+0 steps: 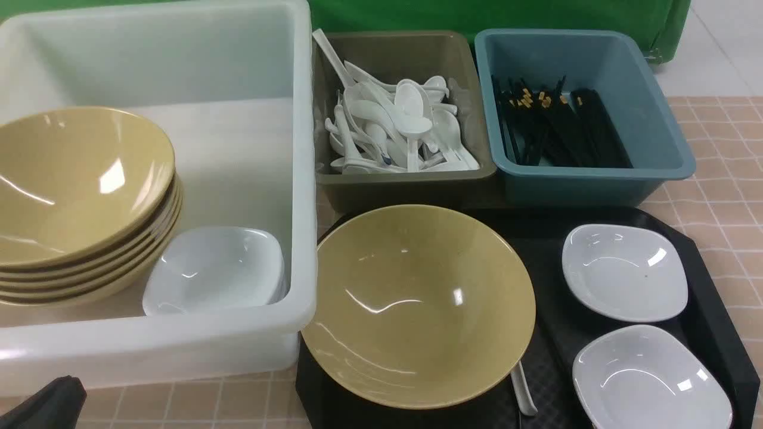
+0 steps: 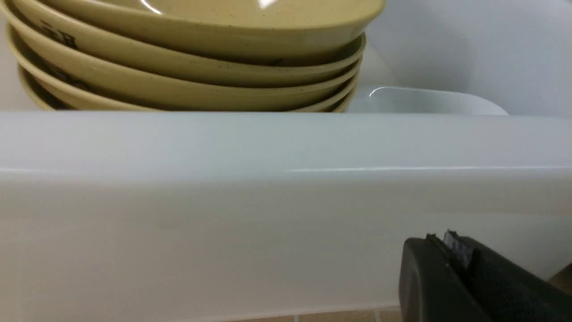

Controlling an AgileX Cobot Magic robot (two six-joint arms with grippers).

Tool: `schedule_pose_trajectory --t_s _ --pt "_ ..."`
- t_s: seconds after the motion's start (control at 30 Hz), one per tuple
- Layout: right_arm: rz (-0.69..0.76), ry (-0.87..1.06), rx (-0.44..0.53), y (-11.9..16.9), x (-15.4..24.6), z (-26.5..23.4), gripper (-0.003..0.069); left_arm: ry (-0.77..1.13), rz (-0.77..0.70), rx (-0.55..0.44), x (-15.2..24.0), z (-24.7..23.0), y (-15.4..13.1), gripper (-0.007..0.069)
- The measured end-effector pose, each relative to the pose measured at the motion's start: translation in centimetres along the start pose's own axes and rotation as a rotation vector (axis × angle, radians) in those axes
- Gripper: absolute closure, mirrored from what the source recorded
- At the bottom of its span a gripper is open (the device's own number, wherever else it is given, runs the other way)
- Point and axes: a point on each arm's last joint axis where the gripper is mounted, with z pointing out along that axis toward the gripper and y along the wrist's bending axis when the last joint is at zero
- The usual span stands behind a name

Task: On brown table put chopsticks spoon bowls plates into blue grey white boxes.
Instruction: 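Grasp the large bowl on the tray by its rim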

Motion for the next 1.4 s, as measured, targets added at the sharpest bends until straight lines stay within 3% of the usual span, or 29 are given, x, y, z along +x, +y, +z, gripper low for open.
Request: schedule_pose_trajectory --t_s 1.4 --pt "0.000 -0.008 0.000 0.00 -0.08 0.00 0.0422 -0.061 0.011 -0.005 -0.39 0.06 0.06 0.0624"
